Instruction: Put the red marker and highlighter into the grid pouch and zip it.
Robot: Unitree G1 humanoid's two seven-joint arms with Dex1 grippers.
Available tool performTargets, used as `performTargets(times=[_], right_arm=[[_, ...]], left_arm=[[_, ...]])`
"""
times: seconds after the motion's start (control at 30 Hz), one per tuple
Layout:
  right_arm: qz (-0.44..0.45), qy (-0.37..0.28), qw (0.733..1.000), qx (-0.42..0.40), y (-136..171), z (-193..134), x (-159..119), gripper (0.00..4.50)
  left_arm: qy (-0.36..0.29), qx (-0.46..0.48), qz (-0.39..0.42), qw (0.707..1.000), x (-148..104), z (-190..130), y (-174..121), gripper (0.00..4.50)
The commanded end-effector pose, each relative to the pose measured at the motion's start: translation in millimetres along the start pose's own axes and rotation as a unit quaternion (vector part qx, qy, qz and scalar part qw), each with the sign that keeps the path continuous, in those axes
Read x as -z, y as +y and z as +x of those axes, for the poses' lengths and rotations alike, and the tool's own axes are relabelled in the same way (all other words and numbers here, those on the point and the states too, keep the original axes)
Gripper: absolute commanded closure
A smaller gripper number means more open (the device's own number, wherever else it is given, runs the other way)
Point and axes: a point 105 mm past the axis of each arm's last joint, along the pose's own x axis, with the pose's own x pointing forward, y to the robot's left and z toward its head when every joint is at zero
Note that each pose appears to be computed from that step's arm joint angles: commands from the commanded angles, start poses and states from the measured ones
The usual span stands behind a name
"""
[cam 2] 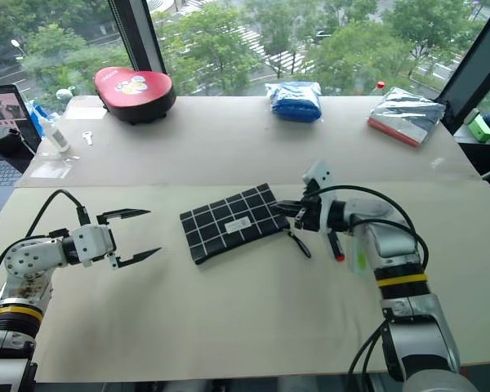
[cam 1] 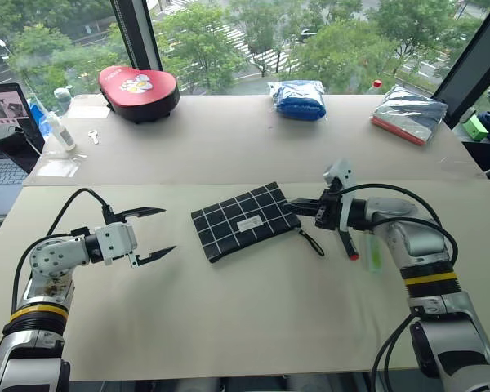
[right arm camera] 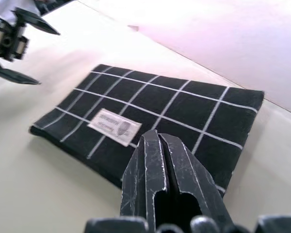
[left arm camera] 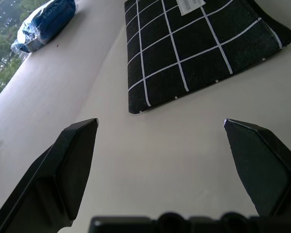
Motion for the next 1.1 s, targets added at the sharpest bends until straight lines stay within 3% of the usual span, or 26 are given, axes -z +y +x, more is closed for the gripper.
performTargets(times=[0.03, 0.17, 0.3, 0.57, 0.97, 1.1], right_arm=[[-0.054, 0.06, 0.997, 0.01, 3, 7, 16, 4.44], [-0.105, 0.127, 0.986, 0.025, -2, 5, 36, 4.44], [-0.135, 0.146, 0.979, 0.034, -6, 3, 38, 4.44], [-0.149, 0.125, 0.981, 0.024, -3, 7, 26, 4.44], [-0.145, 0.118, 0.982, 0.015, 3, 7, 26, 4.44], [-0.143, 0.118, 0.983, 0.016, 3, 7, 26, 4.44]], left_arm=[[-0.031, 0.017, 0.042, 0.999, -17, 12, -4, 0.0], [-0.03, 0.031, 0.079, 0.996, -20, 17, -8, 0.0], [-0.035, 0.045, 0.117, 0.991, -24, 24, -13, 0.0], [-0.067, 0.059, 0.188, 0.978, -34, 46, -25, 0.0], [-0.089, 0.033, 0.228, 0.969, -40, 67, -21, 0.0], [-0.117, 0.039, 0.245, 0.962, -53, 79, -23, 0.0]])
